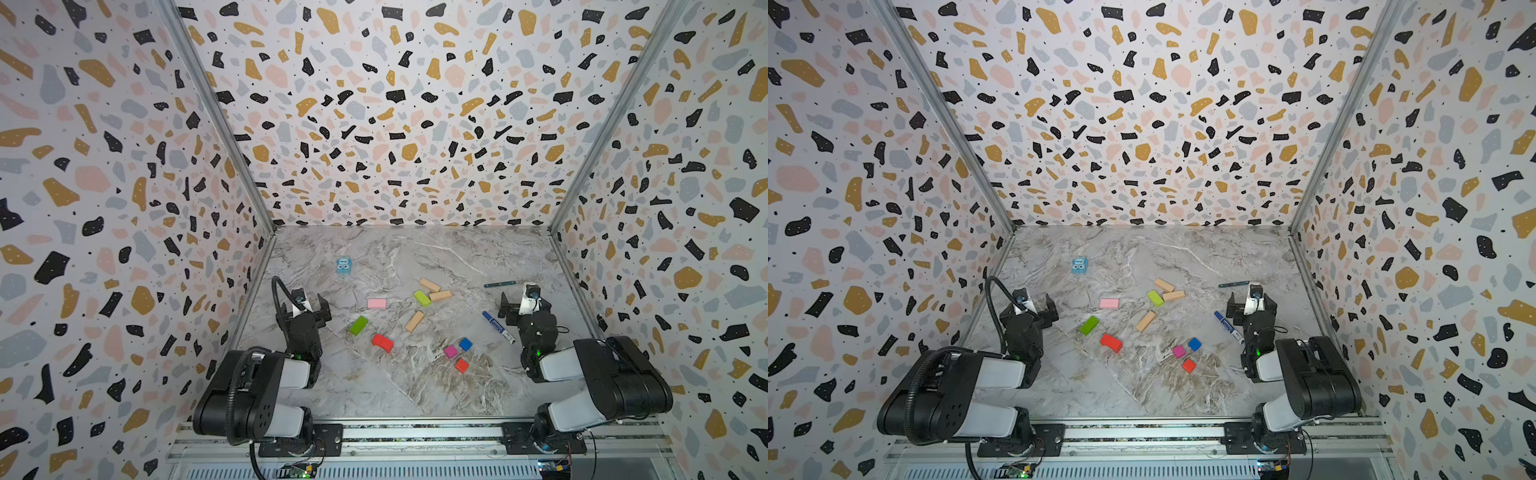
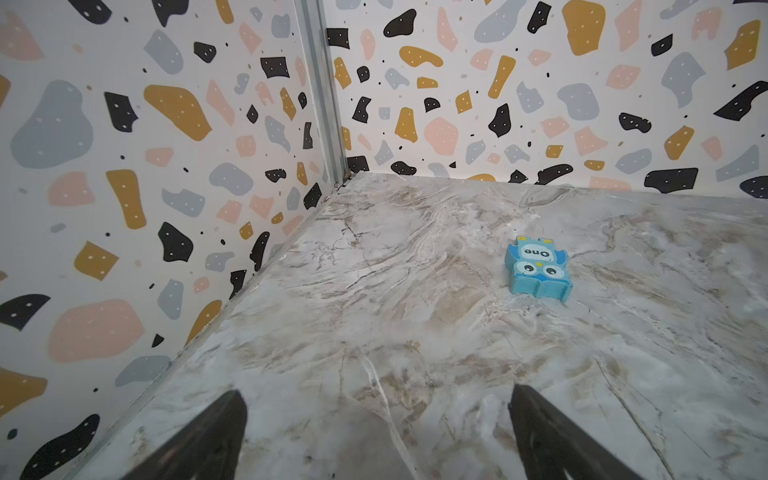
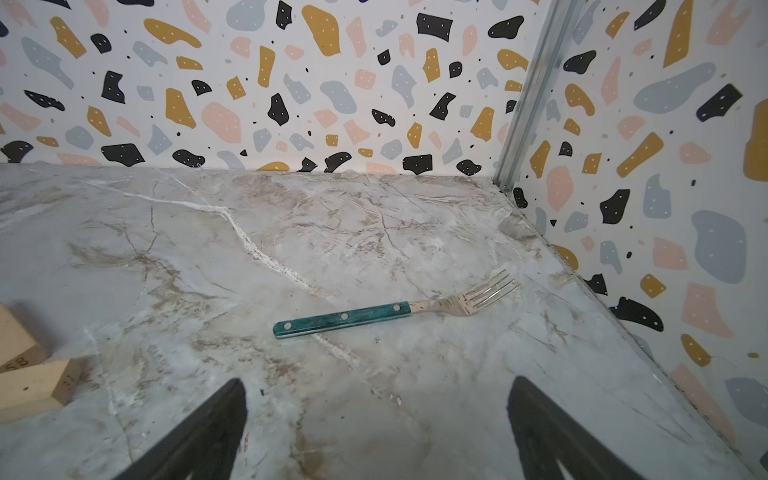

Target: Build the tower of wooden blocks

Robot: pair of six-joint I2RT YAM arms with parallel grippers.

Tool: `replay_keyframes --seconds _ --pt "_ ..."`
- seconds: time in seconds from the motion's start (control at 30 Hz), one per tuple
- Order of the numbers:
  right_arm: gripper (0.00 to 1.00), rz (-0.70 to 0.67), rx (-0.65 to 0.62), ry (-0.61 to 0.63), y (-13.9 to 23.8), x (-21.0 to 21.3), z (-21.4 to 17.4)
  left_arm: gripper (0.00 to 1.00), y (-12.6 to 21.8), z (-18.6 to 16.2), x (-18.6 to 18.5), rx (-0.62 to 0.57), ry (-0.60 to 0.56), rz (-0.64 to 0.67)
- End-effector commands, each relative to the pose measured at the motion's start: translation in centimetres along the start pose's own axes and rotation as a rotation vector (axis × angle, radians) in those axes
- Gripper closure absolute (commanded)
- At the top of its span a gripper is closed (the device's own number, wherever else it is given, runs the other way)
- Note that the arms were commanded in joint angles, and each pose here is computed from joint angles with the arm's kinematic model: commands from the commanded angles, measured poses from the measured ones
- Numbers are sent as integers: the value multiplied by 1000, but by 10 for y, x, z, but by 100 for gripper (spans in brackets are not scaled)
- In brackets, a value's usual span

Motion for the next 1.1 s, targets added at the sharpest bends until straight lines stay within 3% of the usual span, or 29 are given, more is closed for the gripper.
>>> replay_keyframes --seconds 0.0,1.07 --pt "1 -6 -22 -8 -2 -2 6 0 0 14 -2 -77 41 -5" --pt "1 -5 -25 -10 -1 -2 6 0 -1 14 -2 -74 37 -3"
Point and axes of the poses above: each gripper's point midway between its finger pads, its own y axis back along the fingers, its own x axis along the line the jaws close on, z = x × y, the point moved 10 cm from there along y, back along the fingers, and after that the axes turned 10 degrees about y, right-handed, at the moved point
